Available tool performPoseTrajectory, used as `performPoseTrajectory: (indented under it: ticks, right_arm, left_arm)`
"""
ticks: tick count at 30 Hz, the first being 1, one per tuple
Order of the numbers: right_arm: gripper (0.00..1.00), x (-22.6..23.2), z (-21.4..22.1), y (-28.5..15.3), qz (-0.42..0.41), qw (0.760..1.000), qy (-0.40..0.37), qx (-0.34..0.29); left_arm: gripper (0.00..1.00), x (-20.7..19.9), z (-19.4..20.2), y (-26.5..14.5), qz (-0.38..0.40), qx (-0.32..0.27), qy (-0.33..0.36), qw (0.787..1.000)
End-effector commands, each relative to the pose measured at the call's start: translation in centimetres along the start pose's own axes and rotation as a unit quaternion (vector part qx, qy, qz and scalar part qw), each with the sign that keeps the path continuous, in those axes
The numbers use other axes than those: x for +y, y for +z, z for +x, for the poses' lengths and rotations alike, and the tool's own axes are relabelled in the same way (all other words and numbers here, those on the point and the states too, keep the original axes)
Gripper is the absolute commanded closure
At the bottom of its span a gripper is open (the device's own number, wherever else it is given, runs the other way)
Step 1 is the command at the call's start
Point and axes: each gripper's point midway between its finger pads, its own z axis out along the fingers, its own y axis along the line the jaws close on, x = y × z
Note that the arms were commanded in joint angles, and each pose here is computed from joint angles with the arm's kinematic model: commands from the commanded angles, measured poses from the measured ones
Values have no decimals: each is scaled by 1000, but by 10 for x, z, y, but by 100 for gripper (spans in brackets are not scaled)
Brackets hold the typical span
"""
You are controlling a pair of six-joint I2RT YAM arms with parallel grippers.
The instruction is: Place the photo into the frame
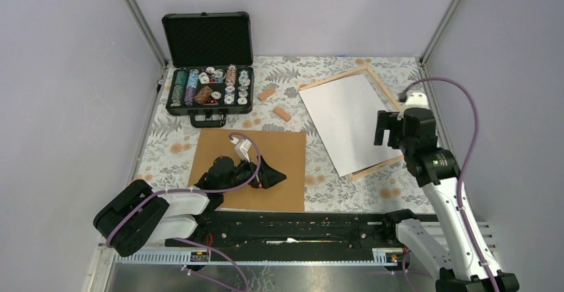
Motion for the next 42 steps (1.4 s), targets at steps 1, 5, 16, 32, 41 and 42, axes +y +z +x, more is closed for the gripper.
performPoseTrajectory:
  ticks: [1,5,16,32,41,42]
  right_arm:
    - [0,13,20,-31,43,943,324,69]
    - [0,52,41,-20,3,879,460,124]
    - [4,137,89,-11,-107,790,563,217]
    - [2,161,157,39,-64,803,572,158]
    - [2,162,153,48,-58,808,573,123]
    - [2,162,152,49,-56,809,573,120]
  left_arm:
    - [1,-11,-6,2,25,-10,14,1000]
    - [1,-9,-6,4,21,-9,11,1000]
    - [1,-5,-6,8,12,-3,4,1000]
    - [1,-2,-5,14,7,6,-5,1000]
    - [1,-2,-6,12,7,-1,-5,1000]
    - [1,-2,-6,12,6,-2,-5,1000]
